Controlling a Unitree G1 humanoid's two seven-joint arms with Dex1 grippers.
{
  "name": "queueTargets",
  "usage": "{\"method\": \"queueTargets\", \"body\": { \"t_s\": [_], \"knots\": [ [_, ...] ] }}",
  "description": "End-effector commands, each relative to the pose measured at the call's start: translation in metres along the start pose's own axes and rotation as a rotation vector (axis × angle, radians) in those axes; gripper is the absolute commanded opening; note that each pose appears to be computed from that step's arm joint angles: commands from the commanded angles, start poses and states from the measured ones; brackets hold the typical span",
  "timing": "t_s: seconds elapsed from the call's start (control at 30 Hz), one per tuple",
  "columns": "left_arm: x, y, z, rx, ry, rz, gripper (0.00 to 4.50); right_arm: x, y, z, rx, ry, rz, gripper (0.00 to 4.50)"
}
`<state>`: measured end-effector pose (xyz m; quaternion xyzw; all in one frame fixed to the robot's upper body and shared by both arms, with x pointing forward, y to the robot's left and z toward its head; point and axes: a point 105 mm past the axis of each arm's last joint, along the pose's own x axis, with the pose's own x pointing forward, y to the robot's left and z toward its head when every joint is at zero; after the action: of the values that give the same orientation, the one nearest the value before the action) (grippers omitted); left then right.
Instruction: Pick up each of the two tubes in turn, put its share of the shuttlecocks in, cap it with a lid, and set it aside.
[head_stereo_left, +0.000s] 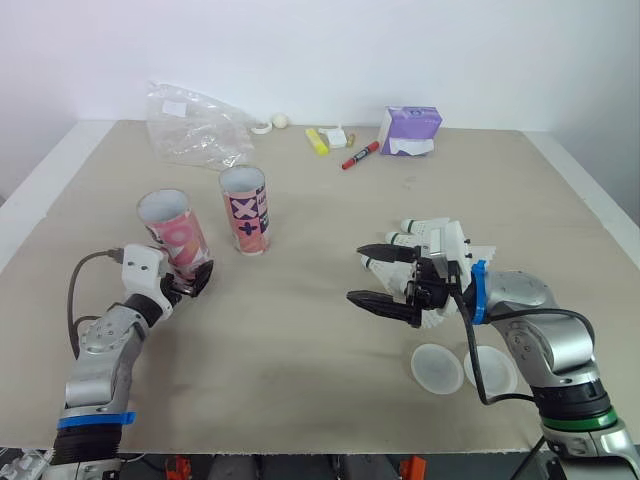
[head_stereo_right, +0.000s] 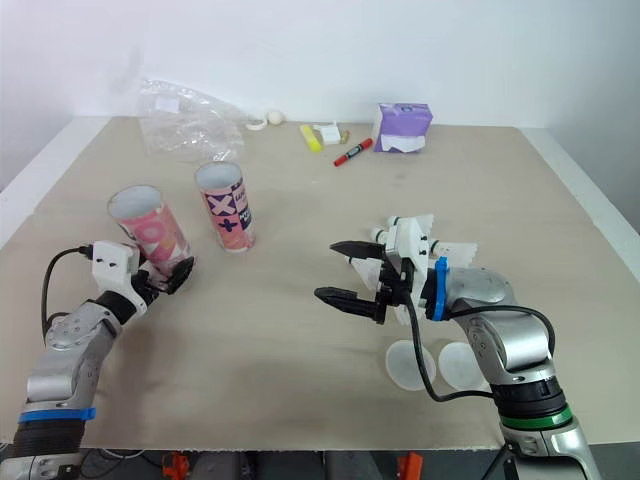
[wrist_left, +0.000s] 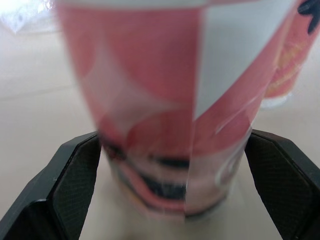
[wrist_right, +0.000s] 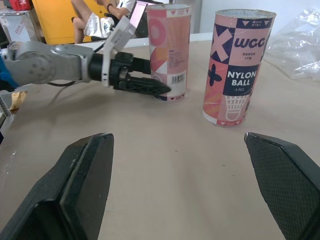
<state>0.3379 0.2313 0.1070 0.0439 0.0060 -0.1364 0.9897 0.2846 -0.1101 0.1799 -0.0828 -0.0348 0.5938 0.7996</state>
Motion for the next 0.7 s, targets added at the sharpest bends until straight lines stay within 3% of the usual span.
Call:
{"method": "queueTargets", "body": {
  "t_s": [0.03,0.33,0.7],
  "knots": [
    [0.009,0.005,0.008,0.047,-0.033,-0.030,4.50,-0.003,0.001,0.013,-0.060,-0.021,-0.008,4.48],
    [0.019,0.002,0.017,0.072,-0.111,-0.110,4.50,-0.002,0.003,0.015,-0.060,-0.016,0.000,4.48],
    [0.022,0.003,0.012,0.083,-0.094,-0.126,4.50,-0.002,0.005,0.017,-0.053,-0.013,0.001,4.48]
  ]
}}
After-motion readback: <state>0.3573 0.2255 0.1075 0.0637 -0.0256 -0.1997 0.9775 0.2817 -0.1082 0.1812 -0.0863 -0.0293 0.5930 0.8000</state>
